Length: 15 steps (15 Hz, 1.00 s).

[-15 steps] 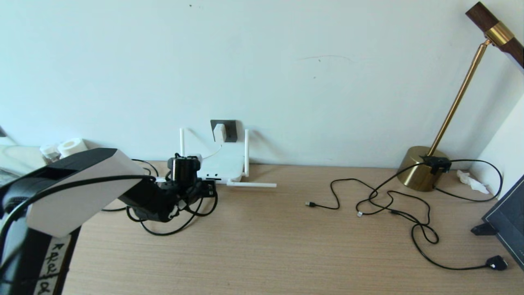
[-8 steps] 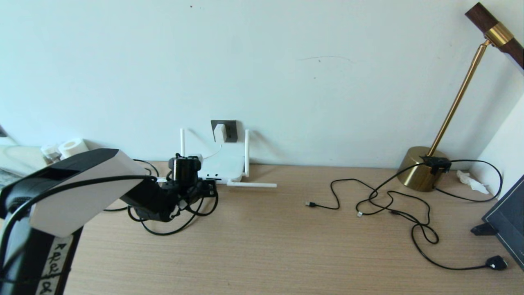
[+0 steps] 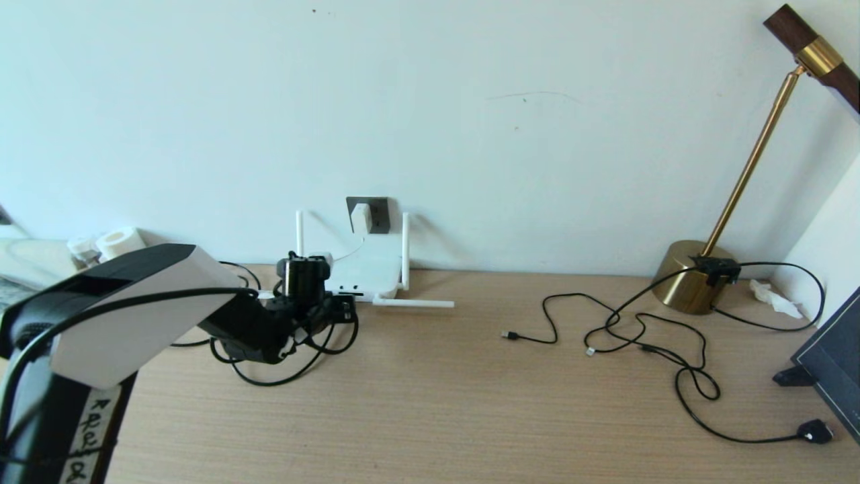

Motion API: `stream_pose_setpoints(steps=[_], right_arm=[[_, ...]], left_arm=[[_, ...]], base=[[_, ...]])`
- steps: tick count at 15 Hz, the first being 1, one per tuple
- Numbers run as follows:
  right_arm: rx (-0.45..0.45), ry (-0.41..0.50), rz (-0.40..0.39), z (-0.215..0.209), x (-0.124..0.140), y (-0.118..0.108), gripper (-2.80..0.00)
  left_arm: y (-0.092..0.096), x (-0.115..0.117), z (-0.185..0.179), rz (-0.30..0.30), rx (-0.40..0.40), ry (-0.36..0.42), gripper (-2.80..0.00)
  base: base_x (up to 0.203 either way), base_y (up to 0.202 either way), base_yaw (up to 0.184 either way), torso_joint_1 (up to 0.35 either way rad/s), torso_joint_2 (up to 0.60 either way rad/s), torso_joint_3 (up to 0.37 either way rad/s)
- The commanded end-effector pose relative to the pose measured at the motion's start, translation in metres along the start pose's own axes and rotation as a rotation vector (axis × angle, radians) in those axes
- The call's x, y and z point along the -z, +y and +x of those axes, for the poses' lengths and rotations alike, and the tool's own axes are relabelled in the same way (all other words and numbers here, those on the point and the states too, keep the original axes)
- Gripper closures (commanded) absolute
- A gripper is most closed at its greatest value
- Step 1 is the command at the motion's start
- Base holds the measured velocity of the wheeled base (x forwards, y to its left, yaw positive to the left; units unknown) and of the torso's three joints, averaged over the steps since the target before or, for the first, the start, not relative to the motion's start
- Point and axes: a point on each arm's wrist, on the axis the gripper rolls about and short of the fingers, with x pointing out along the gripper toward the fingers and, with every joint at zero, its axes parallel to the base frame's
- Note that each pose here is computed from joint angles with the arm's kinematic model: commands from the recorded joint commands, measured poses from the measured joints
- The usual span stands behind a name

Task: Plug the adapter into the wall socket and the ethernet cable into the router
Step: Plug cable into router interface

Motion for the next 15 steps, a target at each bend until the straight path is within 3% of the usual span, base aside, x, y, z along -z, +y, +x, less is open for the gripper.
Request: stream_pose_setpoints(steps=[1, 9, 10, 15], right_arm=[[0.0, 0.001, 0.0, 0.0, 0.0001, 0.0, -2.8], [0.0, 0.001, 0.0, 0.0, 0.0001, 0.0, -2.8], [0.0, 0.001, 0.0, 0.0, 0.0001, 0.0, -2.8], [0.0, 0.001, 0.0, 0.0, 0.0001, 0.0, -2.8]], left_arm=[[-0.0004, -0.0027, 0.0013, -0.004, 0.0, -0.013, 0.0], [-0.0008, 0.0008, 0.0019, 0.0, 0.0, -0.004, 0.0], [-0.0008, 0.0019, 0.0016, -0.001, 0.0, -0.002, -2.8], [0.0006, 0.0004, -0.0065, -0.004, 0.0, -0.001, -2.8]], base=[[0.0, 0.0, 0.0, 0.0, 0.0, 0.0], [0.0, 0.0, 0.0, 0.0, 0.0, 0.0], [0.0, 0.0, 0.0, 0.0, 0.0, 0.0], [0.0, 0.0, 0.0, 0.0, 0.0, 0.0]])
